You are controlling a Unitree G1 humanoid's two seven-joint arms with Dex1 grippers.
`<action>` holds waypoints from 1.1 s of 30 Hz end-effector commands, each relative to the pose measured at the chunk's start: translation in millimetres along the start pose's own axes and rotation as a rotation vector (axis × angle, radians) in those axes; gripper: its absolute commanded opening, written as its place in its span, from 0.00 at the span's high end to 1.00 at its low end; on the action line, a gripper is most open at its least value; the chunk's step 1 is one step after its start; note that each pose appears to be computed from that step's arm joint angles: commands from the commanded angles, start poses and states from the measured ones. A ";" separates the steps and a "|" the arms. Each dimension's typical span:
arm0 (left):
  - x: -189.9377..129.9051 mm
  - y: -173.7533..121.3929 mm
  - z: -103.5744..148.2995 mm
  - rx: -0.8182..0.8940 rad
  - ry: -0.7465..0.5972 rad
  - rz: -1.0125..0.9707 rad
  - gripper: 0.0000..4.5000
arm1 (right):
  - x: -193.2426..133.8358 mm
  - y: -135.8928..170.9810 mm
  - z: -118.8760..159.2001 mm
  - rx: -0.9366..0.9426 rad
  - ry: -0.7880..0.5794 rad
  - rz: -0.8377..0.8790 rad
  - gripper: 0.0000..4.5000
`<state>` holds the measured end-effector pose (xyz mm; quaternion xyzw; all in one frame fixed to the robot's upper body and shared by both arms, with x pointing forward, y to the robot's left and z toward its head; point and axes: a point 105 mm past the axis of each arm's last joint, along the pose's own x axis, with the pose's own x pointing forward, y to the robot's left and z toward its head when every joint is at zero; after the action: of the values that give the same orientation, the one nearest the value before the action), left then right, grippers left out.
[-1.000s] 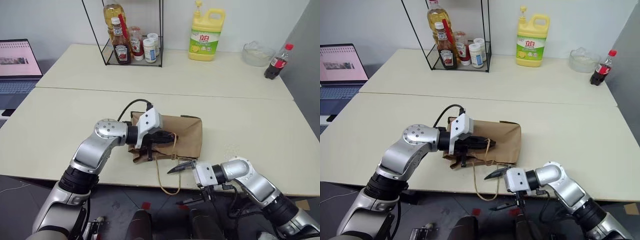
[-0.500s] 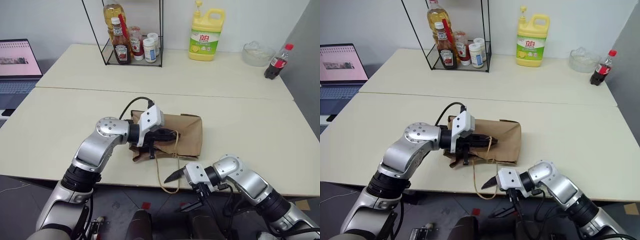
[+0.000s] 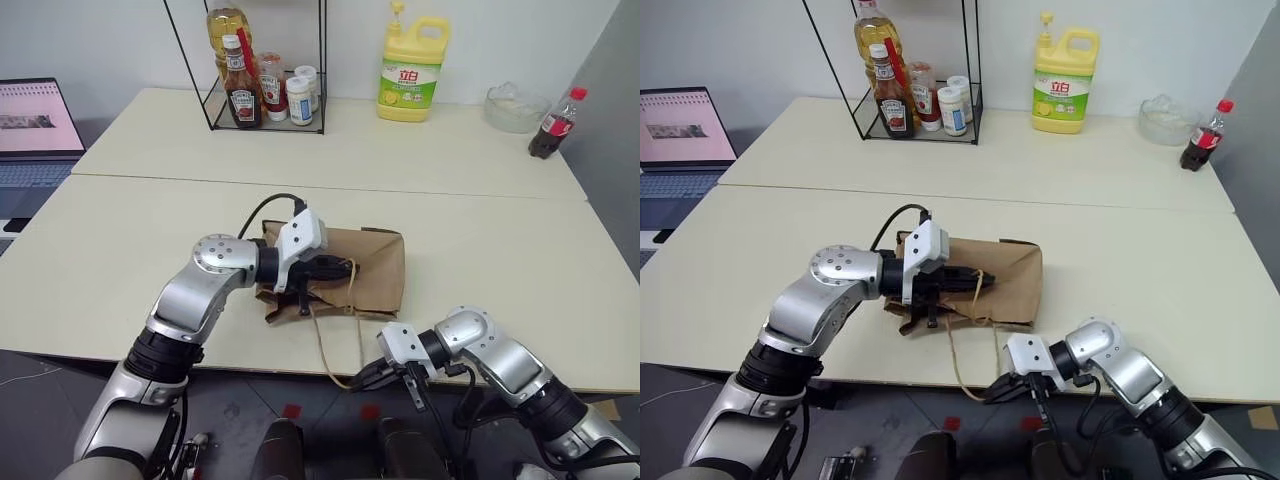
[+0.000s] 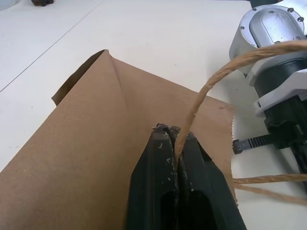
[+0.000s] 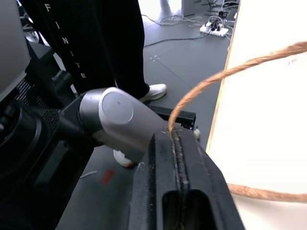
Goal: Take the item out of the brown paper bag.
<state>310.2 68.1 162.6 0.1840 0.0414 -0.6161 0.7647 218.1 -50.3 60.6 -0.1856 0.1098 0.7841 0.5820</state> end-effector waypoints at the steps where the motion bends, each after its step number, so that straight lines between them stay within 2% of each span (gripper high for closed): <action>1: -2.4 7.6 17.5 0.067 -0.040 0.023 1.00 | -7.5 -7.2 5.4 -0.023 0.002 -0.004 0.99; 16: -6.0 15.9 21.1 0.069 -0.054 0.059 1.00 | -52.8 -36.5 44.6 -0.152 0.064 -0.116 0.99; 24: -17.5 61.9 61.0 -0.142 -0.222 0.258 1.00 | -43.9 -33.6 11.3 -0.178 0.171 -0.119 0.99; 29: -28.5 83.0 76.8 -0.171 -0.245 0.326 1.00 | -31.6 -30.9 5.8 -0.153 0.146 -0.133 0.99; 33: -33.8 94.2 82.1 -0.128 -0.227 0.360 1.00 | -24.1 -34.9 -0.7 -0.140 0.145 -0.155 0.99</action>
<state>377.6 82.8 246.1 0.0521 0.0018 -0.4940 0.8679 258.3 -62.8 74.3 -0.2871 0.0851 0.7278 0.6169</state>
